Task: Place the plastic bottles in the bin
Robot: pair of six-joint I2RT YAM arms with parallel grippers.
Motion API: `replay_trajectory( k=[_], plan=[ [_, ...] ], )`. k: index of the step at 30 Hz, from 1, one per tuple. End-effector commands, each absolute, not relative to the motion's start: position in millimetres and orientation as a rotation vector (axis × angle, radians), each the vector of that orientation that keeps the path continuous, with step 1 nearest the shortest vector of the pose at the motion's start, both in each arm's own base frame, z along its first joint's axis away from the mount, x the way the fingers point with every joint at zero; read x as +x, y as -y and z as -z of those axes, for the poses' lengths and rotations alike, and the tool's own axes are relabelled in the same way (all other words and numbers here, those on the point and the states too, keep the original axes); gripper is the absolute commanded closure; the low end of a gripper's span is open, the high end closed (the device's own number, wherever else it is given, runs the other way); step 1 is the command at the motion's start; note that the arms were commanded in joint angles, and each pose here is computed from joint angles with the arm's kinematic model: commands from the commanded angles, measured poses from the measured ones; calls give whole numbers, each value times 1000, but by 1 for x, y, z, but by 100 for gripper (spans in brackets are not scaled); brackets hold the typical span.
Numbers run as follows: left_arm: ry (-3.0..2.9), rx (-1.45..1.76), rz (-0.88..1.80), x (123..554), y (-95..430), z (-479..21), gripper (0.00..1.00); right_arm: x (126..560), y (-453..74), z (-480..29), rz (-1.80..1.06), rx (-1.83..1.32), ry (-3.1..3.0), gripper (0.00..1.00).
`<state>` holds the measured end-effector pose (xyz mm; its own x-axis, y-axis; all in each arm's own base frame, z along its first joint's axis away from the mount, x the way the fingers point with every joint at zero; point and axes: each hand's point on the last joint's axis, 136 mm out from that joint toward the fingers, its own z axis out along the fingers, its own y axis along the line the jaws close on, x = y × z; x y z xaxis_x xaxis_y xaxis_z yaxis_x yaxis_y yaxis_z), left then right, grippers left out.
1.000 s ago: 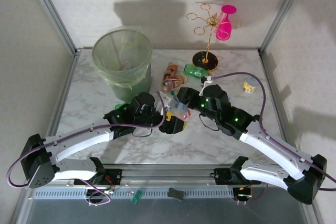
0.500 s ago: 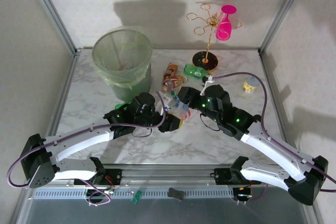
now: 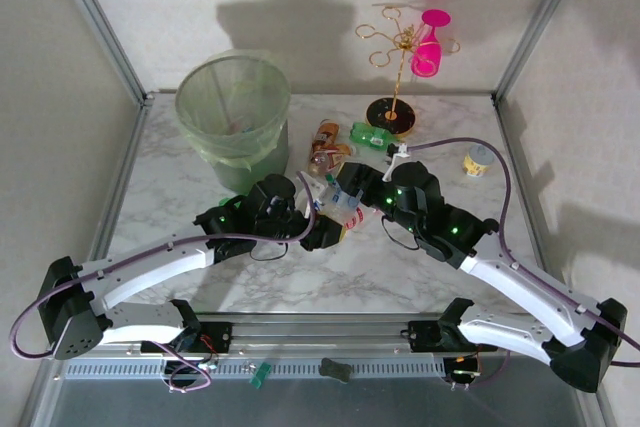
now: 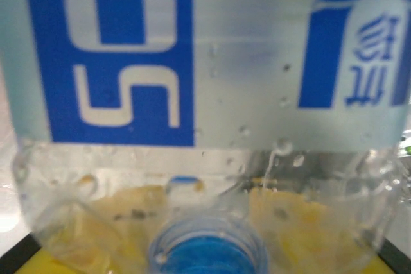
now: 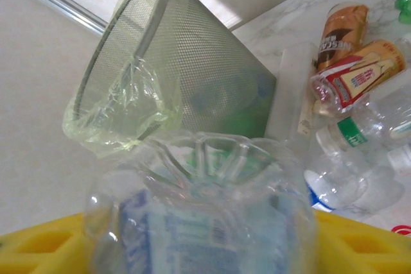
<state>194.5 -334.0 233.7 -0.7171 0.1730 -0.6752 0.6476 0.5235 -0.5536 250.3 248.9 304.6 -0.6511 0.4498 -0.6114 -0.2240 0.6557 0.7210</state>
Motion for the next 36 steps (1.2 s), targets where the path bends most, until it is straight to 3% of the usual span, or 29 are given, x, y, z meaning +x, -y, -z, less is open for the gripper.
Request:
replay_trajectory(
  k=[1,6,13,23,36],
  plan=[
    [-2114,609,1018,214,320,-271,100,247,-234,-319,-958,156,-2009,20],
    [-2075,514,993,232,299,-296,100,239,-223,-335,-951,104,-1953,8],
    [-2001,434,903,252,276,-337,100,230,-204,-348,-933,98,-1889,8],
    [-1902,119,726,324,232,-404,100,228,-195,-343,-907,109,-1884,9],
    [-1970,-307,542,430,160,-374,100,229,-186,-332,-844,119,-1891,9]
  ],
)
